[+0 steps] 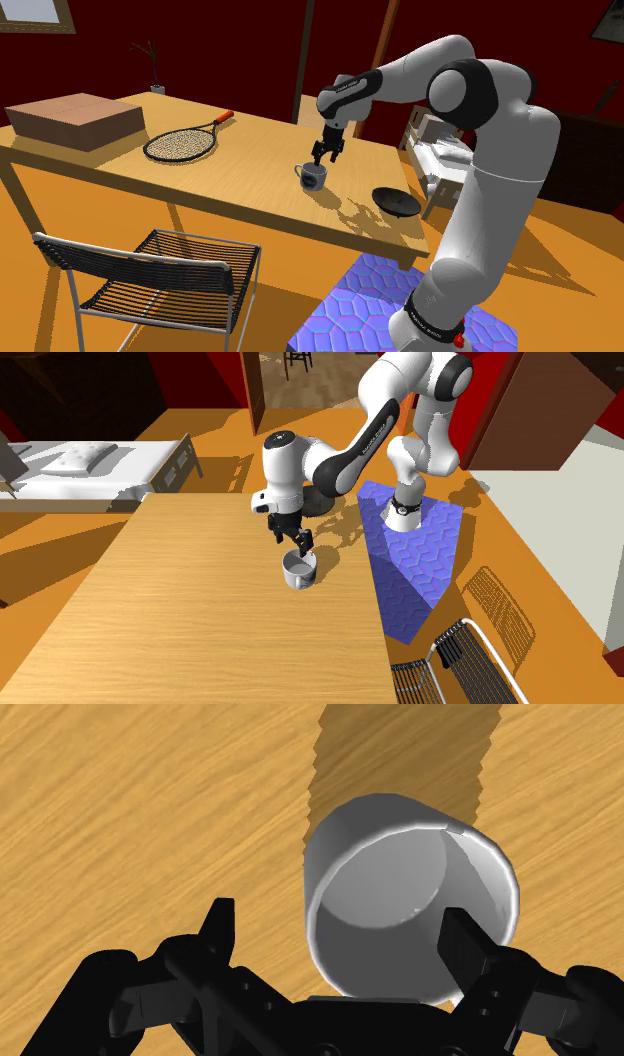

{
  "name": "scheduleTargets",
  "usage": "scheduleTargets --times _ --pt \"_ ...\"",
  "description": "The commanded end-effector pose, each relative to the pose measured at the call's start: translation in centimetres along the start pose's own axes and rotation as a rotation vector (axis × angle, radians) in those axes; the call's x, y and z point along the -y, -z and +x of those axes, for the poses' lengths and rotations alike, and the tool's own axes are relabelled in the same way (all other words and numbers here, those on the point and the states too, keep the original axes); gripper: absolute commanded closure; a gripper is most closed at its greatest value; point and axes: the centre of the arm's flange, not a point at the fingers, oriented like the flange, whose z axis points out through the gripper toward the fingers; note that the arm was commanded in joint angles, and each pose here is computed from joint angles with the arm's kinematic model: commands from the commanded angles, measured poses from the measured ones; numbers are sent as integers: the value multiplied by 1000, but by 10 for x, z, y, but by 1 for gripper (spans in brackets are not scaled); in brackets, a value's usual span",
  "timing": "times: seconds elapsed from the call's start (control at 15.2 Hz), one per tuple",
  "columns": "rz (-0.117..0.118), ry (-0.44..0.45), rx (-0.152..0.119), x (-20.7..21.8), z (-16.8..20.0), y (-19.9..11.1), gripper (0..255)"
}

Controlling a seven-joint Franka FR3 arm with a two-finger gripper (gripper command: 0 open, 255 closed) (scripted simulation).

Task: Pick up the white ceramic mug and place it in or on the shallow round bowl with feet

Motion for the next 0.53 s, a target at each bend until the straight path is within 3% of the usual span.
scheduleTargets --times 0.0,0.46 --pt "5 -4 1 -10 8 -9 0" --pt "5 -4 1 -10 8 -49 0"
